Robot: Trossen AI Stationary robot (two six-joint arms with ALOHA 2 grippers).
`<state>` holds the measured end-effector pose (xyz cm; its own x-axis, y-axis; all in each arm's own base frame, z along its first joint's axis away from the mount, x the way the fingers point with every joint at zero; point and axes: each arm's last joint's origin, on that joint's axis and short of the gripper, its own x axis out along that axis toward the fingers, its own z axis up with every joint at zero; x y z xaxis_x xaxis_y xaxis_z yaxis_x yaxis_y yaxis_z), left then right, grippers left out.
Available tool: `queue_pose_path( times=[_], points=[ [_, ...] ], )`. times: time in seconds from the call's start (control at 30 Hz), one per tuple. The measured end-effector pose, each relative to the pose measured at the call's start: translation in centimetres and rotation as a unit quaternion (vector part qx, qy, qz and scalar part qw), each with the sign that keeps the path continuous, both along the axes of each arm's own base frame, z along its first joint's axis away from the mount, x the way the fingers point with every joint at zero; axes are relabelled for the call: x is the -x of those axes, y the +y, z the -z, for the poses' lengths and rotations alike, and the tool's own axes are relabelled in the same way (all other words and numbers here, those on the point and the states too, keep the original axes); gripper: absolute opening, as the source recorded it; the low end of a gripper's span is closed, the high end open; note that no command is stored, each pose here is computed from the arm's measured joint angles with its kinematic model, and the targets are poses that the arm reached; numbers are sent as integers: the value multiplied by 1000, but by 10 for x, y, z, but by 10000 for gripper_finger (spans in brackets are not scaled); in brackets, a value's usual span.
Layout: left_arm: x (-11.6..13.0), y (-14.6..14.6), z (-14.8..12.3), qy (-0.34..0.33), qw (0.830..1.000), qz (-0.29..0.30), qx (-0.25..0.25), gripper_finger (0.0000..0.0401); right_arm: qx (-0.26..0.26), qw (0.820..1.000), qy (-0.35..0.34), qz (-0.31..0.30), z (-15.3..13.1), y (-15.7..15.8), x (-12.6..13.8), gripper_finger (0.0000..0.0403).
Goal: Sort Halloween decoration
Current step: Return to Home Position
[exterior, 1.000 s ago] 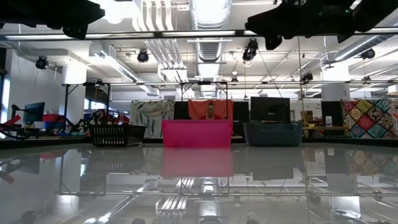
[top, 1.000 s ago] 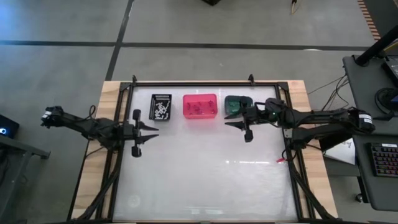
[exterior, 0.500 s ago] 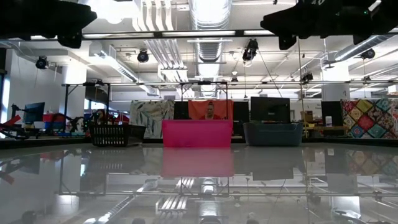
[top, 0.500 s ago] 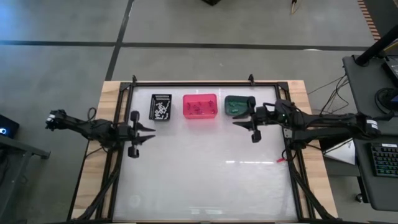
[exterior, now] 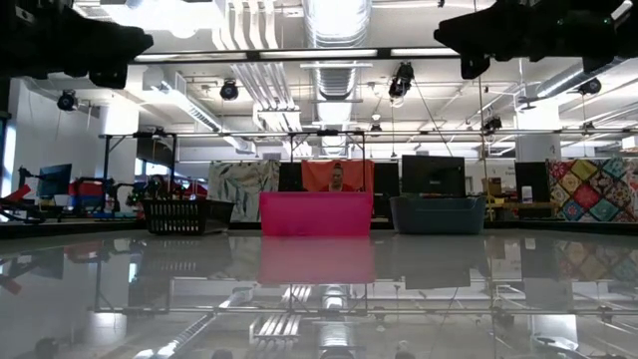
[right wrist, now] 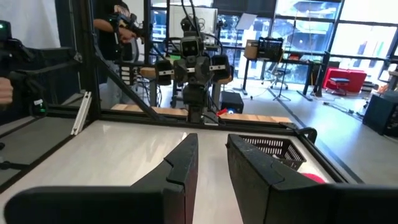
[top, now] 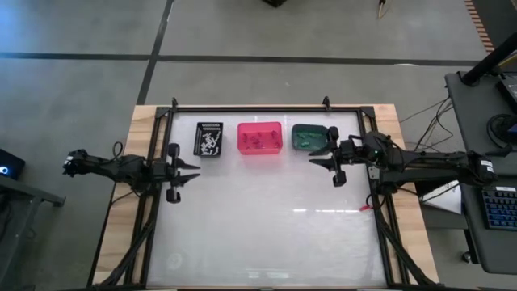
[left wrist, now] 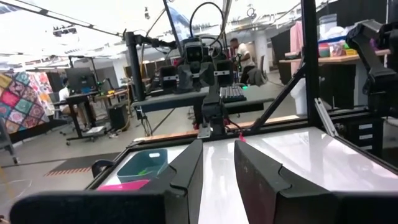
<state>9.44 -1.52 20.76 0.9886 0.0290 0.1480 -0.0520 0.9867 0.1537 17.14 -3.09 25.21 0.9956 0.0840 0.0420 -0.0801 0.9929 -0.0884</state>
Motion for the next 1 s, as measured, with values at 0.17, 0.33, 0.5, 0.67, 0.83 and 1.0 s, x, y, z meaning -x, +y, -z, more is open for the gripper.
queue_pose_path(
  times=[0.17,0.33,0.5,0.67,0.83,1.0],
  points=[
    [3,1,11,-11,1000,1,10,74,-3,1000,-6,0,9,2,11,79],
    [2,1,21,-7,1000,2,19,74,-7,1000,-18,-1,17,5,23,76],
    [1,0,25,-2,999,10,37,74,-5,999,-51,-2,24,10,41,75],
    [1,0,25,-3,999,16,36,74,4,995,-99,-3,30,14,61,76],
    [1,0,25,-3,999,17,44,74,6,994,-105,5,41,15,71,77],
    [1,0,25,-2,999,18,50,74,10,994,-104,7,60,16,77,77]
  ],
)
